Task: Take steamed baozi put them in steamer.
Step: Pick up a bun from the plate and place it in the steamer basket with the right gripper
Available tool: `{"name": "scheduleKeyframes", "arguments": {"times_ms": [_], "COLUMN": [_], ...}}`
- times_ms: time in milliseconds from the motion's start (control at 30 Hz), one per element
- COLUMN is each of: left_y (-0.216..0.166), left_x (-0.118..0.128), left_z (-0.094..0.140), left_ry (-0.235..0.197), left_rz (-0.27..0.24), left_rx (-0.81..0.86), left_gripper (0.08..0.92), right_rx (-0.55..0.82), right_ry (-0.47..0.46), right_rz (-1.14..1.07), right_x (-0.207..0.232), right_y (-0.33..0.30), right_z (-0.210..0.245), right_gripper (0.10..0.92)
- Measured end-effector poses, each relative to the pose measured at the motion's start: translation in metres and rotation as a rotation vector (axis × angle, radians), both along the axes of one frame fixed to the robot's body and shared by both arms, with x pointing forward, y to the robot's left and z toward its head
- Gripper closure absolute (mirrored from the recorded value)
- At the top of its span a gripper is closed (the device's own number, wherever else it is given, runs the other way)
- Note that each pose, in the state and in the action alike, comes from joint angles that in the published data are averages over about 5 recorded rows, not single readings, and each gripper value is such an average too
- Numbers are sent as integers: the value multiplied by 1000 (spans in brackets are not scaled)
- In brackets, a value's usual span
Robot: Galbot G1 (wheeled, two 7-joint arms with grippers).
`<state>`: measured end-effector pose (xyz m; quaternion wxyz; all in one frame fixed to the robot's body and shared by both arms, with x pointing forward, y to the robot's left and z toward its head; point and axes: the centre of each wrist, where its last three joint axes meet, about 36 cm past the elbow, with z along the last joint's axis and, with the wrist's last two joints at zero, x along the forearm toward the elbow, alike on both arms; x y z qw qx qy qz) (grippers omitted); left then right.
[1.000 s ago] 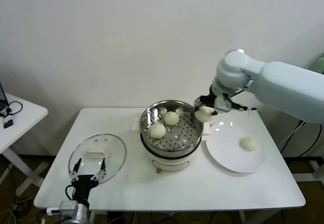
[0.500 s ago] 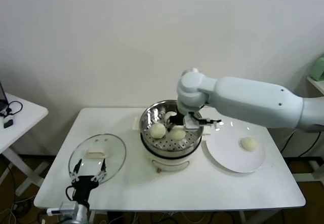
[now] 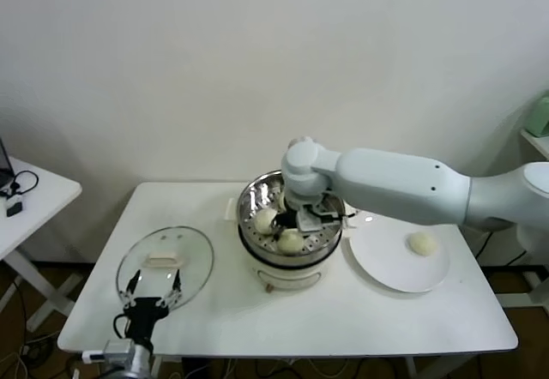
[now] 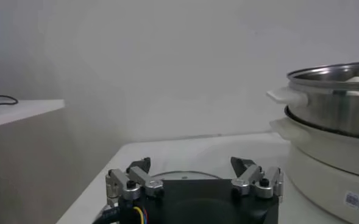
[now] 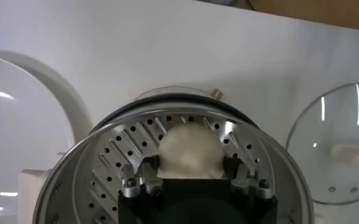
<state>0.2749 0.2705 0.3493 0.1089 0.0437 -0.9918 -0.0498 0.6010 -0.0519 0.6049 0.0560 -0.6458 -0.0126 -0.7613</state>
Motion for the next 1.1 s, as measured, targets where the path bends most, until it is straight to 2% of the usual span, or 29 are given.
{"name": "scheduleKeyframes", "arguments": {"times_ms": [700, 933, 1100], "left_y": [-8, -9, -9], "left_x": [4, 4, 4], "left_z": [-1, -2, -3], "left_ry": [7, 7, 10], "left_rz": [-7, -9, -8], "left_rx": [-4, -7, -14], "left_gripper": [177, 177, 177], "right_rx": [-11, -5, -4], "right_ry": [15, 19, 11], "right_rz": [13, 26, 38], "right_x": [3, 3, 5], "right_y": [-7, -7, -9], "right_z": [-14, -18, -15], "right_gripper": [334, 215, 200]}}
